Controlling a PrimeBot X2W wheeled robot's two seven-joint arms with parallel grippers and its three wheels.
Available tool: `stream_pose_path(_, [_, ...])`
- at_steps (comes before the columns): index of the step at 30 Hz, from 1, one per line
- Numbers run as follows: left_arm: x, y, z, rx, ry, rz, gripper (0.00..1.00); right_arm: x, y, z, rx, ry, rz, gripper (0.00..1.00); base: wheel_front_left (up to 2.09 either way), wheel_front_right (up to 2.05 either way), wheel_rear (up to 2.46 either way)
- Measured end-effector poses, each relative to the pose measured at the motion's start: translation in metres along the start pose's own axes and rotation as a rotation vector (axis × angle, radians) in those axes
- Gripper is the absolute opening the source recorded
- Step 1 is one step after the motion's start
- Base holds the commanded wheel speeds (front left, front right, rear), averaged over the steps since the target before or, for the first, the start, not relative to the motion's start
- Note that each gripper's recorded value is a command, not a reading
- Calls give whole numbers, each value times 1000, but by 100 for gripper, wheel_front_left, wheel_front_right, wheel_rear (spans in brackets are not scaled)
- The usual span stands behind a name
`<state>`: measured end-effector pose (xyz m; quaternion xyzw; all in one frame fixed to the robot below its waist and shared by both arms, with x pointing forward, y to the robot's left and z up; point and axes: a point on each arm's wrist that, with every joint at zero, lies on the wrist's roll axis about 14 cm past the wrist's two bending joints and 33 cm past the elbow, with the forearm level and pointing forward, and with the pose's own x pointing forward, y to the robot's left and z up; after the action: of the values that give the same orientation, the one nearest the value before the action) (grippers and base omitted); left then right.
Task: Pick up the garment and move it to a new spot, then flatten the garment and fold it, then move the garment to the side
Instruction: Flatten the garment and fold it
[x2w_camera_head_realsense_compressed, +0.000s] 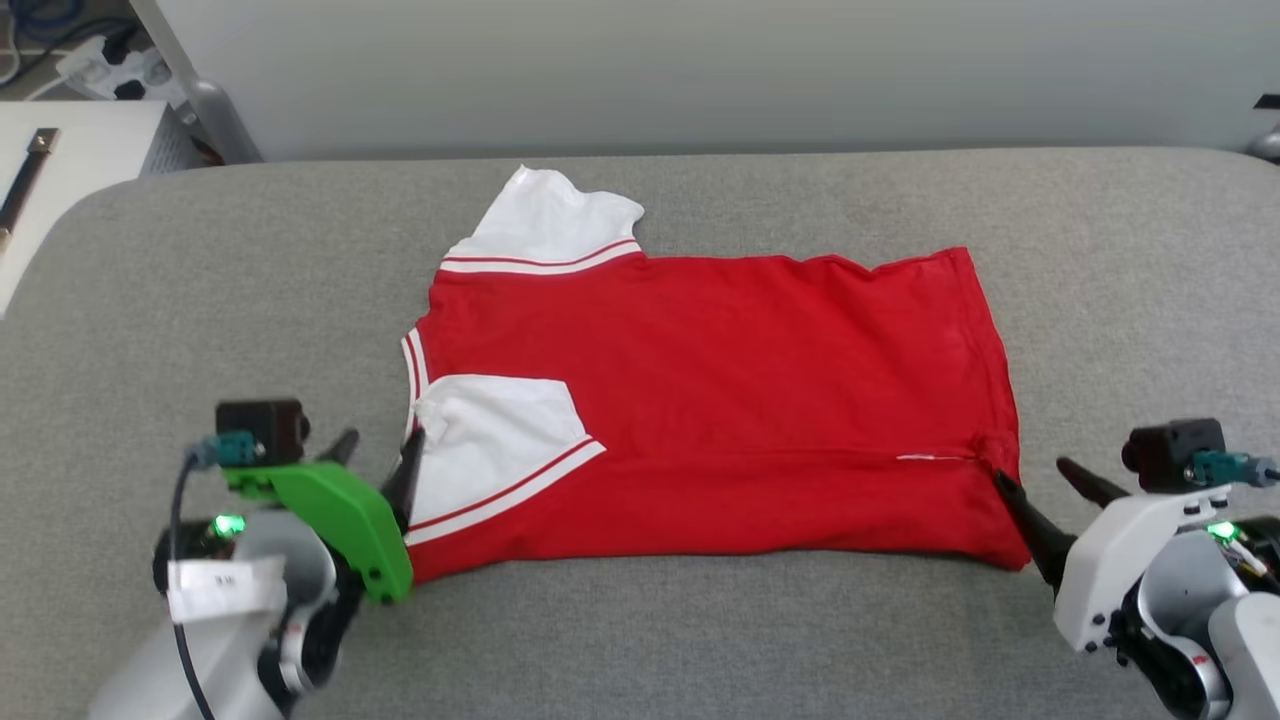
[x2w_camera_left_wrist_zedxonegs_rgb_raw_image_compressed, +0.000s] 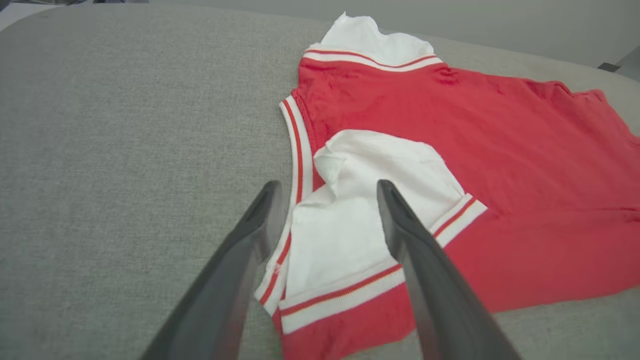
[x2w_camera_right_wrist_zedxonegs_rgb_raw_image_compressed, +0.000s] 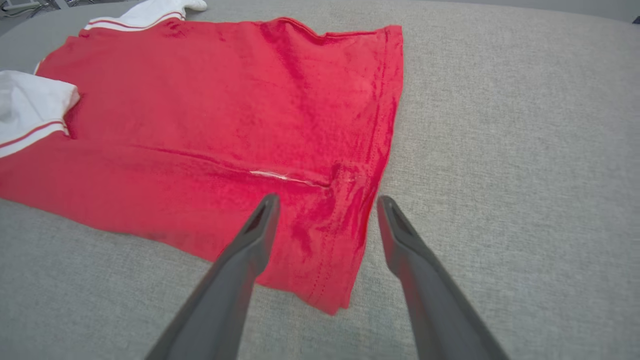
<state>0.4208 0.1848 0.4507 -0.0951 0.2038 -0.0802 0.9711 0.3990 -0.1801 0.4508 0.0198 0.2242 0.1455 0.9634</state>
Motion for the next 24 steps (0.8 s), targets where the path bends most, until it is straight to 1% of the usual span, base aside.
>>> stream_pose_path(5, [-28,-6,-27,-11,76,32,100,-12,1,-12,-8,56,-27,100,0,0,0])
stream_pose_path(7, [-35,-8,-35,-14,98,42,100,-14,-1,-14,-14,76,-44,100,0,0,0])
stream_pose_path(9, [-38,-9,-43,-15,131,57,100,-15,-2,-15,3,92,-65,100,0,0,0])
stream_pose_path(12, [-41,-2,-55,19,190,90,100,-17,0,-19,-5,124,-81,100,0,0,0])
stream_pose_path(15, [-40,5,-65,45,238,121,100,-16,3,-14,4,114,-84,100,0,0,0])
stream_pose_path(20, [-33,10,-77,49,279,138,100,-13,4,-16,7,121,-89,100,0,0,0])
stream_pose_path(24, [-28,27,-87,51,308,200,100,-11,5,-14,7,105,-83,100,0,0,0])
